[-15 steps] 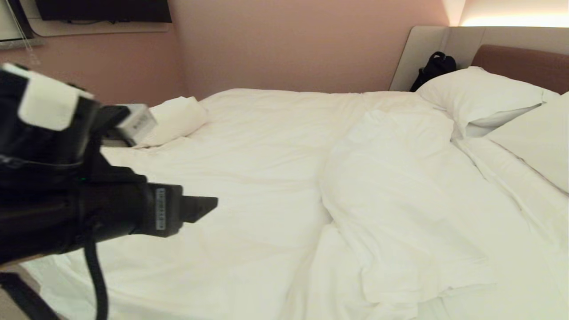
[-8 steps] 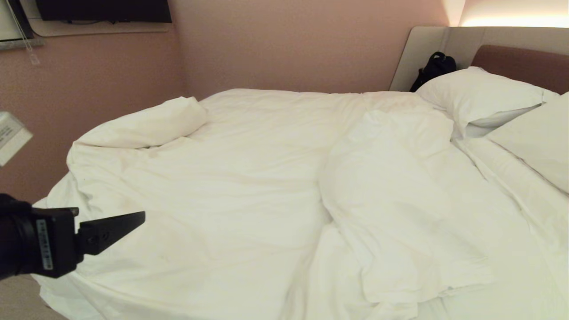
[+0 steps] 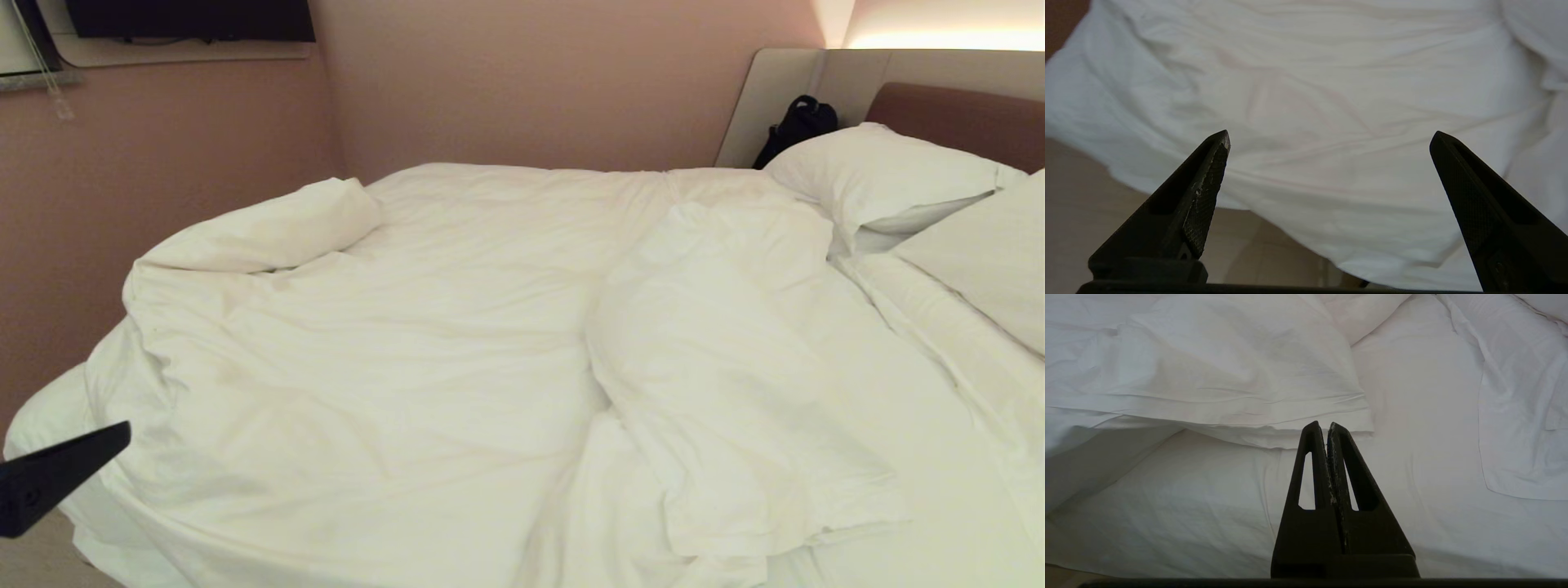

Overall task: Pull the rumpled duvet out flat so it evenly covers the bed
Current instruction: Flatten the corners of the folded blanket

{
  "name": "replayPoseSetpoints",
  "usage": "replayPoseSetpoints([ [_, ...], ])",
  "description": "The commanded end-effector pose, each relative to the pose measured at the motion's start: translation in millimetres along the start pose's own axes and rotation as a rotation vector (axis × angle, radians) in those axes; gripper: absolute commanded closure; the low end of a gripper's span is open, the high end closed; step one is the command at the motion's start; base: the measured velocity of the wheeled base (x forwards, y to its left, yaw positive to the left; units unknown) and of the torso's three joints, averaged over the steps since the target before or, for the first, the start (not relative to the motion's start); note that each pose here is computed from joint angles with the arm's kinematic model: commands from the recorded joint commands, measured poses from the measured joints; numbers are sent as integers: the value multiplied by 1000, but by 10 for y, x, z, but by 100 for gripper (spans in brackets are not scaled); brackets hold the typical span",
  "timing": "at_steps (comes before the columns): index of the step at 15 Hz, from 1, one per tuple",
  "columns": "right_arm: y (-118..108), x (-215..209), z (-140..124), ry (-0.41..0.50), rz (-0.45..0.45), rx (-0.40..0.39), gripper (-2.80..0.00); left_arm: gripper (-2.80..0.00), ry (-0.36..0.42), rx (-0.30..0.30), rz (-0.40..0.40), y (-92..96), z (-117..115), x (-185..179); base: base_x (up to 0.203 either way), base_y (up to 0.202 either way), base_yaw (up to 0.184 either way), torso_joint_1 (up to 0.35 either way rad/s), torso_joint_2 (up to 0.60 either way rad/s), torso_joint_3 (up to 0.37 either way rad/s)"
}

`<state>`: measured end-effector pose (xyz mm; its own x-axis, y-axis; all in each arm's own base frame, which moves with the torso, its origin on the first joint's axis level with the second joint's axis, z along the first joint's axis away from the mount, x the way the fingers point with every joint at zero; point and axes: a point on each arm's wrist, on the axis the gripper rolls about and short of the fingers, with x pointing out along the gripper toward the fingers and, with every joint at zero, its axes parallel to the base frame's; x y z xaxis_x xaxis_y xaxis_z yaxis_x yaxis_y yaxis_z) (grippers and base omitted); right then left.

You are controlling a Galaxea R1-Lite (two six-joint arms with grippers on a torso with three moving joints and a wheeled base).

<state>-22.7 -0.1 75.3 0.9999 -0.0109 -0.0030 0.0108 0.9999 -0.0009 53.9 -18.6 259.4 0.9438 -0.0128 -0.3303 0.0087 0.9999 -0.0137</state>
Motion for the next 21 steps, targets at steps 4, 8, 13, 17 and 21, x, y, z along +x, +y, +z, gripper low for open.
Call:
replayPoseSetpoints([
  [4, 0, 0, 0, 0, 0, -1, 0, -280, -73, -30, 265, 175, -129, -179, 0, 0, 0, 0, 0, 0],
  [8, 0, 0, 0, 0, 0, -1, 0, -280, -145, -105, 591, 319, -251, -324, 0, 0, 0, 0, 0, 0],
  [13, 0, 0, 0, 0, 0, -1, 0, -280, -296, -227, 742, 432, -492, -765, 0, 0, 0, 0, 0, 0],
  [17, 0, 0, 0, 0, 0, 1, 0, -280, -444, -234, 631, 409, -732, -852, 0, 0, 0, 0, 0, 0],
  [21, 0, 0, 0, 0, 0, 1, 0, -280, -422, -175, 651, 305, -847, -793, 0, 0, 0, 0, 0, 0],
])
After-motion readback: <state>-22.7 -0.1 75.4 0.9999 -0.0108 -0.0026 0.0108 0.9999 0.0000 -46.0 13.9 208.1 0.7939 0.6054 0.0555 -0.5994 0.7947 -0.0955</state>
